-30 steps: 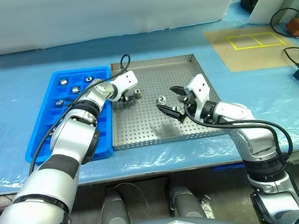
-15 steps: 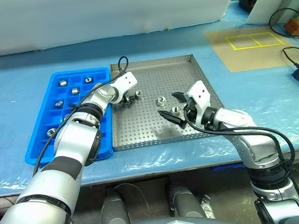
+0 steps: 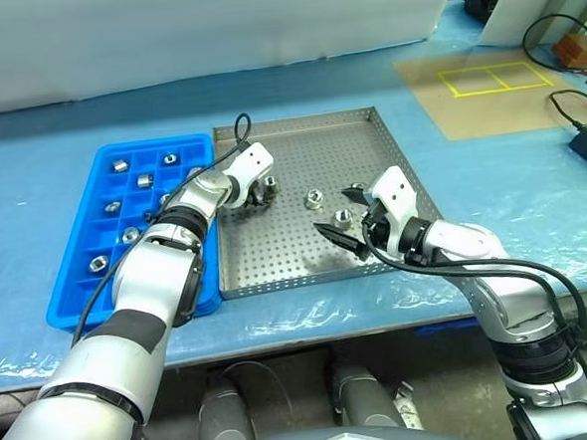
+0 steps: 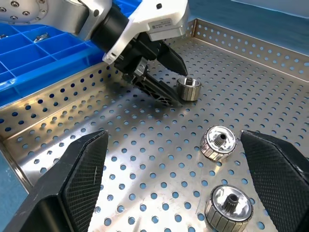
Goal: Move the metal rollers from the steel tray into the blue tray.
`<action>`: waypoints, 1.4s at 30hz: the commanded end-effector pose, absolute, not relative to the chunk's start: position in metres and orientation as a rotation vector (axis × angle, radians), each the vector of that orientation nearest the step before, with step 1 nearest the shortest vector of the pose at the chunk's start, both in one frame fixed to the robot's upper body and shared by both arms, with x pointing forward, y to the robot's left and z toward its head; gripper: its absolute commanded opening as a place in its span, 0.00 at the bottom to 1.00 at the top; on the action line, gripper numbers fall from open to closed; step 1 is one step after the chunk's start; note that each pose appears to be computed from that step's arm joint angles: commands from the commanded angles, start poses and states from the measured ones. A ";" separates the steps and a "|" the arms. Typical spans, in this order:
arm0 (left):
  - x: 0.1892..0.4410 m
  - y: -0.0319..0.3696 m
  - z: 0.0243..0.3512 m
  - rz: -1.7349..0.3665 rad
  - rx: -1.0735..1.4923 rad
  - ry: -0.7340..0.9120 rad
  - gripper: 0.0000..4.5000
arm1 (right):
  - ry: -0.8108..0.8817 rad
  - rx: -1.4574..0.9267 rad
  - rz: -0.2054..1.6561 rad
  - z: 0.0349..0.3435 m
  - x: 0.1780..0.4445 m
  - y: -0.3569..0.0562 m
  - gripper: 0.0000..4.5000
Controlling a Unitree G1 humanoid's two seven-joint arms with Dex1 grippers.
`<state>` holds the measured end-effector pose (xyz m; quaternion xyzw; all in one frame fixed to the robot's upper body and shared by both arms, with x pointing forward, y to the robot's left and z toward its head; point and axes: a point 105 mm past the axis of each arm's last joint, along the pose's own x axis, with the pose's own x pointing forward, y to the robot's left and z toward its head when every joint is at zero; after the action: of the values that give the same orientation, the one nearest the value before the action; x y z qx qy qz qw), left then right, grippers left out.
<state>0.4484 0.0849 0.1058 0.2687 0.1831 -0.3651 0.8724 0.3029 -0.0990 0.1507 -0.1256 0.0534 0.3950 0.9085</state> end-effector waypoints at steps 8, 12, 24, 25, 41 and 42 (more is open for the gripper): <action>0.447 0.096 0.088 -0.696 0.586 0.429 0.76 | 0.084 -0.290 0.807 0.158 0.298 -0.101 1.00; 0.446 0.094 0.088 -0.721 0.591 0.422 0.68 | 0.082 -0.284 0.805 0.158 0.298 -0.101 1.00; 0.446 0.090 0.096 -0.750 0.564 0.401 0.32 | 0.072 -0.281 0.817 0.160 0.301 -0.096 1.00; 0.445 0.087 0.098 -0.777 0.527 0.396 0.26 | 0.068 -0.277 0.821 0.161 0.301 -0.095 1.00; 0.443 0.095 0.115 -0.856 0.488 0.397 0.04 | 0.059 -0.271 0.846 0.160 0.306 -0.089 1.00; 0.443 0.097 0.117 -0.847 0.469 0.396 0.08 | 0.059 -0.271 0.846 0.160 0.307 -0.089 1.00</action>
<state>0.4387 0.0920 0.1032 0.2273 0.1994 -0.4123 0.8594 0.3058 -0.0903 0.1486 -0.1255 0.0543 0.4084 0.9025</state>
